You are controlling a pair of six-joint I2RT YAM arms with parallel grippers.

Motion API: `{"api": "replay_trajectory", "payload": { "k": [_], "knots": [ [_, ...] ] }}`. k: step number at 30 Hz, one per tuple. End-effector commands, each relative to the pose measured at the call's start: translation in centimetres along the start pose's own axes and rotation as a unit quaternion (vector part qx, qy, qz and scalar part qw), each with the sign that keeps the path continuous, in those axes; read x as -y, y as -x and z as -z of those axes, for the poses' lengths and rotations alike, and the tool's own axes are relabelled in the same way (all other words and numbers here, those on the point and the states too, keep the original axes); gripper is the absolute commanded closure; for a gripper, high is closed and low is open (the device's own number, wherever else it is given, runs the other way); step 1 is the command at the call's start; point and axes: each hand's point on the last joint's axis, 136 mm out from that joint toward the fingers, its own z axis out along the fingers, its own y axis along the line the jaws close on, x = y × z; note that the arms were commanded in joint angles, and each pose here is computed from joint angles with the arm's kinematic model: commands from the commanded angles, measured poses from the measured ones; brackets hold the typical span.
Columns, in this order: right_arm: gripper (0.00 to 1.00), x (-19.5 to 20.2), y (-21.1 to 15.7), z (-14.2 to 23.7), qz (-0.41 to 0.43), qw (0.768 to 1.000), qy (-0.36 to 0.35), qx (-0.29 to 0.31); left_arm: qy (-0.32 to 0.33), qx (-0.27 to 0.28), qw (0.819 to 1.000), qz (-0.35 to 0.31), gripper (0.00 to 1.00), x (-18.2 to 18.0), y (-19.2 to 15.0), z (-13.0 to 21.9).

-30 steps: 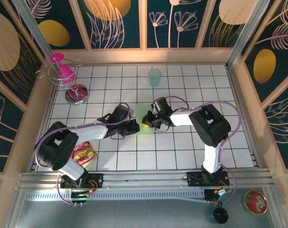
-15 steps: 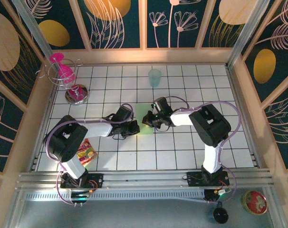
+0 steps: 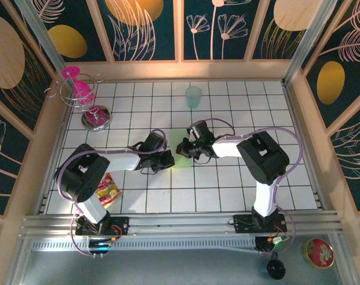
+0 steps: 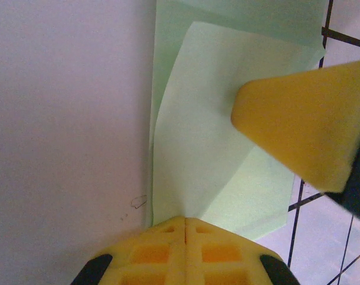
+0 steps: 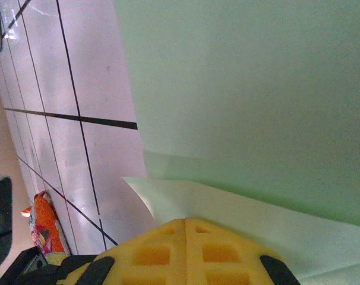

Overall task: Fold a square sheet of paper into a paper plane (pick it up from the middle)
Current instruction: Fold the triangle a second time at the center of the table.

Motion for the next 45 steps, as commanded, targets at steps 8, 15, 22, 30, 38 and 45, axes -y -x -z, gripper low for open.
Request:
{"api": "replay_trajectory", "payload": {
  "k": [8,15,22,30,38,45],
  "knots": [
    [1.0,1.6,-1.6,-0.4,0.009,1.0,-0.018,-0.022,0.041,-0.022,0.999,0.019,1.0,-2.6,-1.2,-0.8],
    [1.0,6.2,2.7,1.4,-0.035,0.998,-0.045,0.019,0.056,-0.032,0.997,0.034,1.0,-3.7,-2.0,-0.7],
    [1.0,9.1,6.8,4.1,-0.055,0.994,-0.072,0.066,0.043,-0.037,0.998,0.036,1.0,-3.6,-2.5,-0.8],
    [0.97,4.6,8.3,7.3,-0.024,0.993,-0.027,0.116,-0.047,0.044,0.998,-0.019,0.93,4.1,3.0,2.2],
    [0.65,1.8,5.4,7.0,-0.035,0.993,0.015,0.111,-0.078,0.116,0.99,-0.022,0.74,6.4,6.5,3.3],
    [0.53,1.3,4.3,6.0,-0.071,0.992,0.026,0.096,-0.096,0.106,0.99,0.0,0.71,6.2,7.4,1.2]
  ]
}}
